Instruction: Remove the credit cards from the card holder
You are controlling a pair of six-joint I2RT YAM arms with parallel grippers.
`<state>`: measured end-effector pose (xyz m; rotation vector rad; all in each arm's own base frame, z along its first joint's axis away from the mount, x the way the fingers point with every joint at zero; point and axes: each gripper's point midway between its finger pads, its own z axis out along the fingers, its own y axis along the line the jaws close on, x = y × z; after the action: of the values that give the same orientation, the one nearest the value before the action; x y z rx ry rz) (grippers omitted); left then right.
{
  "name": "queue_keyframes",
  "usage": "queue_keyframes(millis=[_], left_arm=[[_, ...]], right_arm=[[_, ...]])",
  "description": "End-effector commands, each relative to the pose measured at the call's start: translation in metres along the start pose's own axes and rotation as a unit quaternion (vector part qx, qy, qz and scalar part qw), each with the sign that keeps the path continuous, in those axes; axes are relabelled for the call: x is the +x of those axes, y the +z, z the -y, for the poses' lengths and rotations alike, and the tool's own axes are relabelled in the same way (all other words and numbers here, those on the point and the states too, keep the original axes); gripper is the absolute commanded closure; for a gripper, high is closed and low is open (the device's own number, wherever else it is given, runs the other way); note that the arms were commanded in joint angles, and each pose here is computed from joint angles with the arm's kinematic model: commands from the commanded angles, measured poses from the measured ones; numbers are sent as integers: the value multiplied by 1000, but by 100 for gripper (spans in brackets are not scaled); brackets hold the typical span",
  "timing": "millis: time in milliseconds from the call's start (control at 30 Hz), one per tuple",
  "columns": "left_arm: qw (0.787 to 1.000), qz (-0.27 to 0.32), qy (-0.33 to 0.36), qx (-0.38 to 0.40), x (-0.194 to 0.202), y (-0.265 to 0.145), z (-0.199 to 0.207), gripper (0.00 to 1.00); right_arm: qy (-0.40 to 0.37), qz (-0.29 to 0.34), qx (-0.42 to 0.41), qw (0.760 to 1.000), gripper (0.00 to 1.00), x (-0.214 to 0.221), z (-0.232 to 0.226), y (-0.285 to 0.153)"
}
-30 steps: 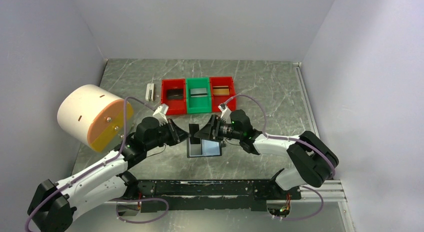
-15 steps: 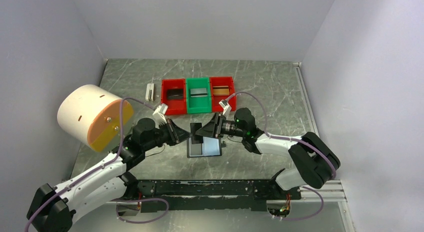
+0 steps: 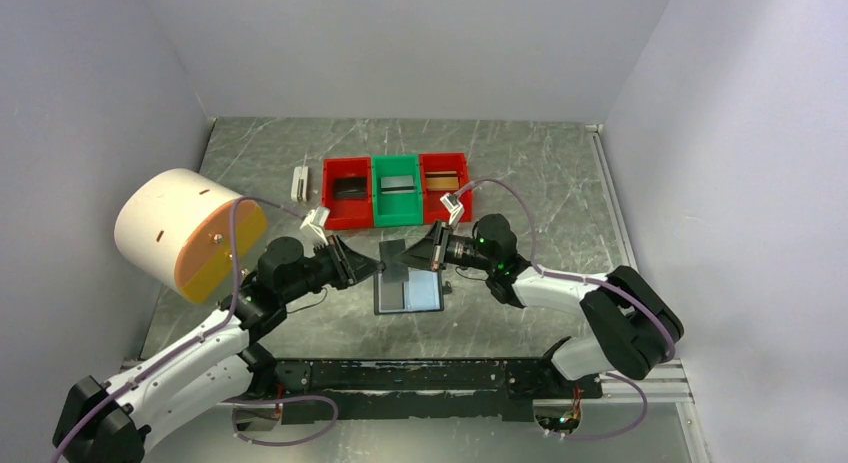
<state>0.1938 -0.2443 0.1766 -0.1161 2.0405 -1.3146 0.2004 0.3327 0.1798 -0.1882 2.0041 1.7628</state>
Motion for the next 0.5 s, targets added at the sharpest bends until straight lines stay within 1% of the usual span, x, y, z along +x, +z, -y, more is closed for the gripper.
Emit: queue_keyframes(millis=[0, 100, 133, 233, 300, 467], left_arm=[[1000, 27, 2, -11, -11, -6, -3, 68], [998, 38, 8, -39, -18, -10, -8, 39], [998, 44, 11, -47, -21, -12, -9, 33], [994, 58, 22, -91, -29, -18, -19, 23], [989, 69, 32, -123, -39, -24, -22, 19], [974, 89, 56, -199, -56, -44, -33, 13]], right_arm=[[-19, 9, -9, 1000, 100, -4, -7, -3], [-27, 8, 19, 999, 100, -5, 2, -2], [-32, 9, 32, 999, 100, -7, 6, -2], [-57, 12, 74, 996, 100, -13, 17, -3], [-78, 18, 98, 992, 100, -20, 20, -4], [-137, 21, 144, 980, 100, -36, 30, 0]])
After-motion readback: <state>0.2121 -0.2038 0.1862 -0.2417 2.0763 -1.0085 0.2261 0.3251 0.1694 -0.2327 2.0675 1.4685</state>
